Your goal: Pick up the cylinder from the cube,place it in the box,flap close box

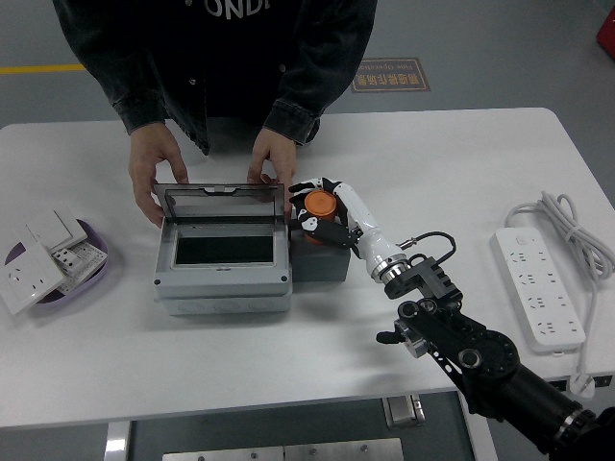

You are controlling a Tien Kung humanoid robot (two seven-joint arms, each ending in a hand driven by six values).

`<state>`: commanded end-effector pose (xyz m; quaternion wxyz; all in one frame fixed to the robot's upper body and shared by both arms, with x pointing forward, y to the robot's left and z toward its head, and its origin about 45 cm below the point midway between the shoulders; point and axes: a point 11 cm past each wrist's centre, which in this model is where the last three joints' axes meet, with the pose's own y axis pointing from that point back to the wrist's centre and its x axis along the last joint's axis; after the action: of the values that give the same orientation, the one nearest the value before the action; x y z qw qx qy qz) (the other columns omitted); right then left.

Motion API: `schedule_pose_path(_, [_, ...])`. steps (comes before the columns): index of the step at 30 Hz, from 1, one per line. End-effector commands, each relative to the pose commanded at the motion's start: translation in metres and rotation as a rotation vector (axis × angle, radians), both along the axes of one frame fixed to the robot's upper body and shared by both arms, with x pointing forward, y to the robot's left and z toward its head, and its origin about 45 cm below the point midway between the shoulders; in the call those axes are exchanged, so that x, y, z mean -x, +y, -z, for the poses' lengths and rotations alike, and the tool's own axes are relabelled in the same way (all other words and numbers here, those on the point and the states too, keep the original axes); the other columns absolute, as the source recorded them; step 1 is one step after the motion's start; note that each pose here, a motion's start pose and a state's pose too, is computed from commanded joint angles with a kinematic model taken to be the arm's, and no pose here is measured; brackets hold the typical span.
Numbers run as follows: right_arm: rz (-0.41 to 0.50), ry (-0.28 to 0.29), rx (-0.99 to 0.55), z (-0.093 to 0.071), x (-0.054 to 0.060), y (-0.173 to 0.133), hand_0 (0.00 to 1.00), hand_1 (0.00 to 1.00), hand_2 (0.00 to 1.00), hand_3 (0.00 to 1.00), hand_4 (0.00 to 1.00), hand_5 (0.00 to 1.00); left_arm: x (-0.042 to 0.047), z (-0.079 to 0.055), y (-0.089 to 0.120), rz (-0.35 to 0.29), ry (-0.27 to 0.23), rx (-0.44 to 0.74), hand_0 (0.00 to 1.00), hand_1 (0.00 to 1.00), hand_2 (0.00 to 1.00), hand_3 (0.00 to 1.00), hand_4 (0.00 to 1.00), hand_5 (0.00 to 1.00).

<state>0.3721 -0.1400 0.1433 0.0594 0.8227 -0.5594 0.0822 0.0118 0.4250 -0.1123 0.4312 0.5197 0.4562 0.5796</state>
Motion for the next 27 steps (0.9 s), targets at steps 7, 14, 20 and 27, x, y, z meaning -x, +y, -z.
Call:
schedule_pose_path(7, [0.054,-0.064,-0.036,-0.021,-0.005,-0.010,0.393,0.383,0.386,0.324,0.002,0.002,0.0004,0.001,-0.002,0.000,-0.003,0.003,0.635,0.666,0.591,0.648,0.709,0.269])
schedule_pose_path(14, [0.068,-0.145,-0.008,-0.049,0.001,-0.015,0.357,0.347,0.355,0.300,0.002,0.002,0.0047,0.001,-0.003,-0.007,0.004,0.005,0.635,0.666,0.591,0.648,0.710,0.269])
schedule_pose_path(20, [-0.043,-0.218,0.046,-0.076,0.018,0.027,0.234,0.298,0.346,0.293,0.002,0.002,0.0043,0.001,-0.002,-0.008,0.005,0.003,0.635,0.666,0.592,0.648,0.710,0.268])
schedule_pose_path(27, [-0.175,-0.288,0.221,-0.090,0.034,0.078,0.088,0.226,0.335,0.288,0.002,0.002,0.0040,0.001,-0.002,-0.008,0.006,0.003,0.635,0.666,0.592,0.647,0.711,0.269])
